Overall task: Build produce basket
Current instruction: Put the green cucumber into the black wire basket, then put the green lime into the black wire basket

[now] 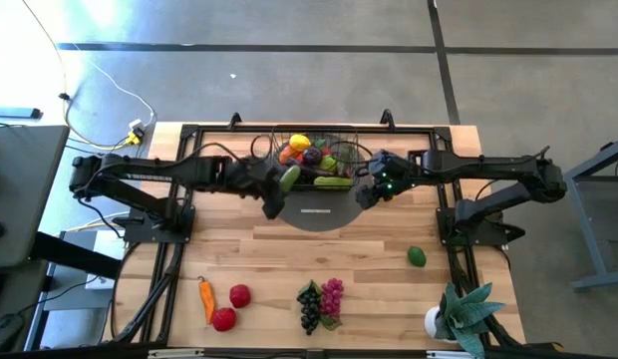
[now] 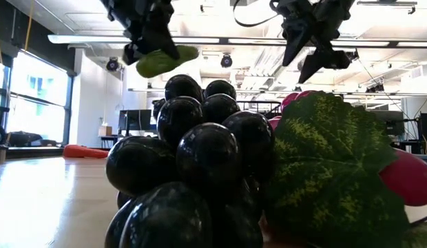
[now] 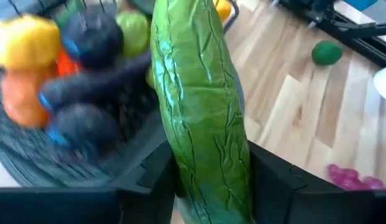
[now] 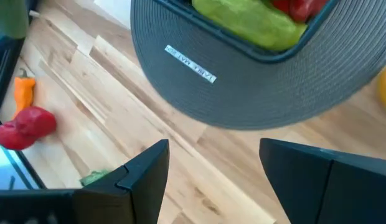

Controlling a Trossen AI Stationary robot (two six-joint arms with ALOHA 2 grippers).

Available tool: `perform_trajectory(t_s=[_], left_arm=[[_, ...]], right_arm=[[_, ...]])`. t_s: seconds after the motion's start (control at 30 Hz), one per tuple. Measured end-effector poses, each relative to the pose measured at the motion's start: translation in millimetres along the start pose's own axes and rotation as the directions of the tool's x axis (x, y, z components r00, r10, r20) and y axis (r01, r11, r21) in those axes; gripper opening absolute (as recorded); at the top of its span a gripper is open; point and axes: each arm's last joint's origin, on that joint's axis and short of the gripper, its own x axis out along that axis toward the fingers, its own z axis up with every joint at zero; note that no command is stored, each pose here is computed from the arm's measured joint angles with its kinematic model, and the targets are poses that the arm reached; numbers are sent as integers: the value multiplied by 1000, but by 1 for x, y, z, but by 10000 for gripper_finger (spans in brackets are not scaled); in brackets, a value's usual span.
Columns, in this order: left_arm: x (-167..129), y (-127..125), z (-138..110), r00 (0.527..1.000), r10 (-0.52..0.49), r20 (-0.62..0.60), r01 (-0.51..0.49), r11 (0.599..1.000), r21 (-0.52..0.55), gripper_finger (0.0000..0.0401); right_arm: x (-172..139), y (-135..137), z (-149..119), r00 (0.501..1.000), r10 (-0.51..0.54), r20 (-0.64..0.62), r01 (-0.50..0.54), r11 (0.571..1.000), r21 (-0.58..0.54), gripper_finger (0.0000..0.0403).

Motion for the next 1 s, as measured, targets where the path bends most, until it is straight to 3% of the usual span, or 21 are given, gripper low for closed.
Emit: perform_trajectory(t_s=[0.2,0.5,0.7,1.0], left_arm=[[1,11,18,993,-3,118,-12,992,129,157],[0,34,42,959,30,282,-93,972,214,190],[6,54,58,925,79,371,-156,971,181,230],[9,68,59,928,126,351,-187,971,147,265]], right_arm=[[1,8,-16,999,-14,-38,17,997,70,234],[-1,14,-44,989,-82,-119,101,983,155,234],[-3,18,-60,982,-111,-154,143,966,215,234],[-9,15,-86,943,-231,-238,291,922,255,234]])
